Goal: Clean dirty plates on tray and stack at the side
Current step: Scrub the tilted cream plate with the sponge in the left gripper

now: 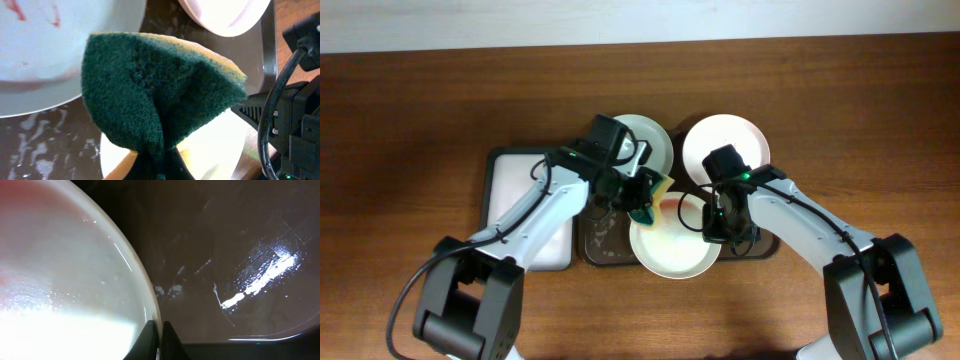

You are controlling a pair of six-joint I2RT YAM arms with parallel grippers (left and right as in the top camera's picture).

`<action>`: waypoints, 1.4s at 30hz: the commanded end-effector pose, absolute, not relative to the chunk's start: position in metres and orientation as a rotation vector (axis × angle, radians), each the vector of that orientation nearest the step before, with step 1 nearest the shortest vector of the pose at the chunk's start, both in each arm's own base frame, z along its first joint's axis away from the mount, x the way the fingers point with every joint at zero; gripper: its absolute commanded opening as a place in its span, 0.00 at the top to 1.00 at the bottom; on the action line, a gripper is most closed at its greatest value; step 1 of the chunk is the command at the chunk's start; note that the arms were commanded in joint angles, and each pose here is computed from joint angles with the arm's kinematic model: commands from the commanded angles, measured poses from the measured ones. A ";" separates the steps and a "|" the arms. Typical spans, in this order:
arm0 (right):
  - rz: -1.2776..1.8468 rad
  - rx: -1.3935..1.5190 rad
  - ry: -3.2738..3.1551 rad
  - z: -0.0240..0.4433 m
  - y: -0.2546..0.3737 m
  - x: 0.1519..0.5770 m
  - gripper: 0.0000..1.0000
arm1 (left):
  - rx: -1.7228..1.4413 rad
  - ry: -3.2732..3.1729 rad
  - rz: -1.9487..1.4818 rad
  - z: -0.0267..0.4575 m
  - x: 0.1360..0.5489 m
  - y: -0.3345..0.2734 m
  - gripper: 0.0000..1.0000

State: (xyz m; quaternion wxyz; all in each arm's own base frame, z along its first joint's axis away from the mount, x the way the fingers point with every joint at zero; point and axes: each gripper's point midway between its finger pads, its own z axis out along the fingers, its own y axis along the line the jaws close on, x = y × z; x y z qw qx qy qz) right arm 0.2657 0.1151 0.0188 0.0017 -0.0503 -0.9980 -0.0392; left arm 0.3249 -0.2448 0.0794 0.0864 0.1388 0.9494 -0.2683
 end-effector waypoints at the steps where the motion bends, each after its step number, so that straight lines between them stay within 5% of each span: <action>1: -0.075 -0.159 -3.116 0.013 0.110 0.262 0.96 | 0.451 2.839 -0.717 0.069 0.319 -0.258 1.00; 13: -0.070 -0.147 -3.109 0.013 0.109 0.260 0.96 | 0.453 3.010 -0.456 -0.003 0.305 -0.250 1.00; 22: -0.070 -0.147 -3.110 0.013 0.109 0.260 0.96 | 0.819 2.919 -1.149 0.033 0.254 -0.301 1.00; 29: -0.067 -0.147 -3.106 0.013 0.109 0.259 0.96 | 0.677 2.886 -1.056 0.047 0.289 -0.268 1.00; 37: -0.070 -0.147 -3.111 0.013 0.110 0.261 0.95 | 0.509 2.720 -0.900 0.116 0.329 -0.214 0.98; 39: -0.070 -0.148 -3.111 0.013 0.110 0.261 0.85 | 0.489 2.755 -0.807 0.115 0.328 -0.201 0.98; 42: -0.071 -0.147 -3.110 0.013 0.110 0.261 0.83 | 0.461 2.812 -0.746 0.108 0.322 -0.192 0.98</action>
